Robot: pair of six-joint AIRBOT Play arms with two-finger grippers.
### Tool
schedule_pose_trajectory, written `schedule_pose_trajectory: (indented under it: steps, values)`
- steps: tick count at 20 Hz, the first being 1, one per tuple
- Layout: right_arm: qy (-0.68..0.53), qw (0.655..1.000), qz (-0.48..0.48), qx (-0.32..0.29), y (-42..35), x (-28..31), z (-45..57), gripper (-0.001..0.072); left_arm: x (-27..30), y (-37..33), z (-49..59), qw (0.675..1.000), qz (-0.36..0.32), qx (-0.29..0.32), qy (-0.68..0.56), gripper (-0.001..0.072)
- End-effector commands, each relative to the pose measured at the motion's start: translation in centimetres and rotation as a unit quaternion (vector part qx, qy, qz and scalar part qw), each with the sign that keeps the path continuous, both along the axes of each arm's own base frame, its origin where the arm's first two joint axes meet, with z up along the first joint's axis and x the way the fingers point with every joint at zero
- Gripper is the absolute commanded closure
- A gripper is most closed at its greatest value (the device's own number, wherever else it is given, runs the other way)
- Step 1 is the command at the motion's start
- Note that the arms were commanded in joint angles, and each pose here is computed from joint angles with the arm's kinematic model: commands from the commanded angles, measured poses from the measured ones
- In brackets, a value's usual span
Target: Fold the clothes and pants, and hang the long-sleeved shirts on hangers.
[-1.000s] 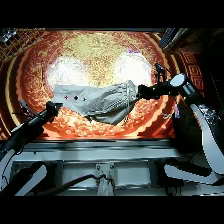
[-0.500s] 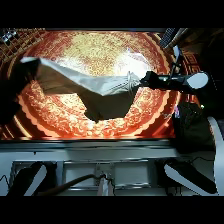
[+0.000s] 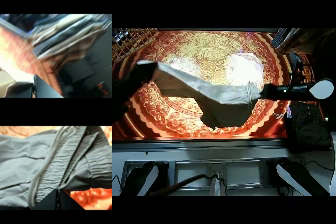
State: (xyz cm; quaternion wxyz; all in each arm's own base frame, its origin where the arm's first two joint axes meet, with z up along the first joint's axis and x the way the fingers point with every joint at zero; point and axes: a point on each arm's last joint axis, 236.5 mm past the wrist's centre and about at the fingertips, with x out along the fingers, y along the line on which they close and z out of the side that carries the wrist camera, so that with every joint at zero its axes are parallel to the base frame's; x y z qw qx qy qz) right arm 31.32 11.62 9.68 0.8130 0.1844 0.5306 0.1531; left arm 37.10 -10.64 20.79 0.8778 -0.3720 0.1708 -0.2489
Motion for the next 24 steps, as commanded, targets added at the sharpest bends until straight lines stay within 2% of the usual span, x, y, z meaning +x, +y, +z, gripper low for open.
schedule_pose_trajectory:
  steps: [1,2,3,4,5,11,14,17,19,24]
  values:
    - [0.061,0.996,0.023,-0.056,-1.9,-3.7,-3.9,0.0695,-2.2,-2.5,-7.3,0.995,-0.037,0.030,0.086,0.0702]
    - [0.051,0.995,0.033,-0.084,-2.9,-3.4,-5.4,0.0695,-3.0,-3.1,-9.3,0.993,-0.047,0.027,0.109,0.0703]
    - [0.036,0.993,0.026,-0.112,-4.2,-2.6,-6.5,0.0634,-3.7,-3.6,-11.1,0.990,-0.052,0.026,0.128,0.0703]
    - [0.023,0.991,0.009,-0.129,-5.3,-1.9,-7.0,0.0405,-4.3,-3.8,-12.4,0.988,-0.056,0.025,0.143,0.0702]
    - [0.025,0.992,-0.010,-0.122,-5.5,-1.6,-6.9,0.0334,-4.8,-4.1,-13.4,0.986,-0.060,0.020,0.158,0.0702]
    - [0.042,0.995,-0.085,-0.028,-2.6,-5.7,-5.1,0.0335,-5.7,-5.3,-14.2,0.982,-0.075,0.017,0.171,0.0702]
    - [0.059,0.992,-0.114,-0.019,-3.0,-9.1,-8.4,0.0334,-5.7,-5.3,-14.2,0.982,-0.075,0.018,0.171,0.0702]
    - [0.105,0.990,-0.093,0.023,-0.8,-11.4,-13.0,0.0334,-5.7,-5.3,-14.2,0.982,-0.075,0.018,0.171,0.0702]
    - [0.100,0.990,-0.093,0.038,-0.2,-10.7,-14.8,0.0332,-5.7,-5.2,-14.2,0.982,-0.075,0.018,0.171,0.0702]
    - [0.102,0.989,-0.107,0.028,-0.7,-8.3,-17.7,0.0332,-5.7,-5.3,-14.2,0.982,-0.075,0.018,0.171,0.0701]
